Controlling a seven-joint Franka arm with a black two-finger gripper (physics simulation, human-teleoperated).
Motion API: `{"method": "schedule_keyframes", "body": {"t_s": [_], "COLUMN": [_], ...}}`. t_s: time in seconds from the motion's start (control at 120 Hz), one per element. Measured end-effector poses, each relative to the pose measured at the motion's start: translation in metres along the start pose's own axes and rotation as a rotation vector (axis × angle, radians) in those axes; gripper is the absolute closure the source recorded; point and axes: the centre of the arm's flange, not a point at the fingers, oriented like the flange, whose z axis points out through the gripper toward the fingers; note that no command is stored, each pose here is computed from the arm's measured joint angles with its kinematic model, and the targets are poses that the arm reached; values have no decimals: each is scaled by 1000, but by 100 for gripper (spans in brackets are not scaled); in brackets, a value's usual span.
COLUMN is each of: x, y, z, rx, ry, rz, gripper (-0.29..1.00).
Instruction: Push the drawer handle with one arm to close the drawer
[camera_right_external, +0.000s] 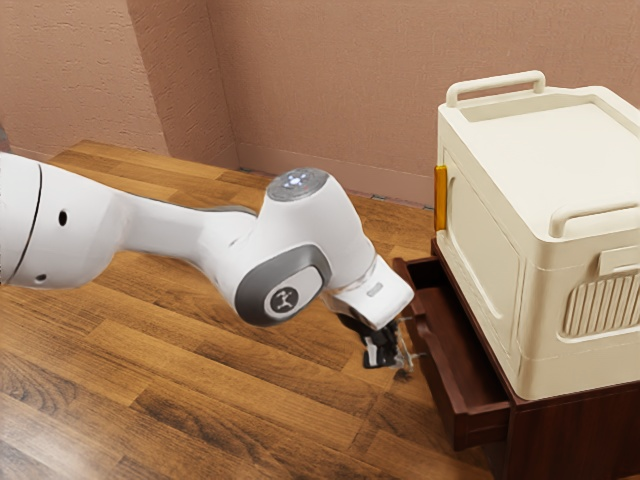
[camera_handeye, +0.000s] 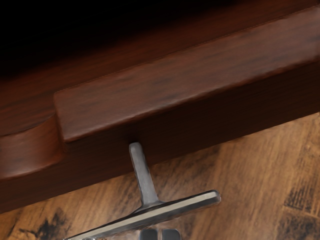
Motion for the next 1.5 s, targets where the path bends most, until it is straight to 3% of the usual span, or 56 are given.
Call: {"method": "schedule_keyframes", "body": {"t_s": [1.5], "x": [56], "y": [-21], "z": [18], "rx": [40], "ry": [46], "rz": [97], "gripper": [78]}}
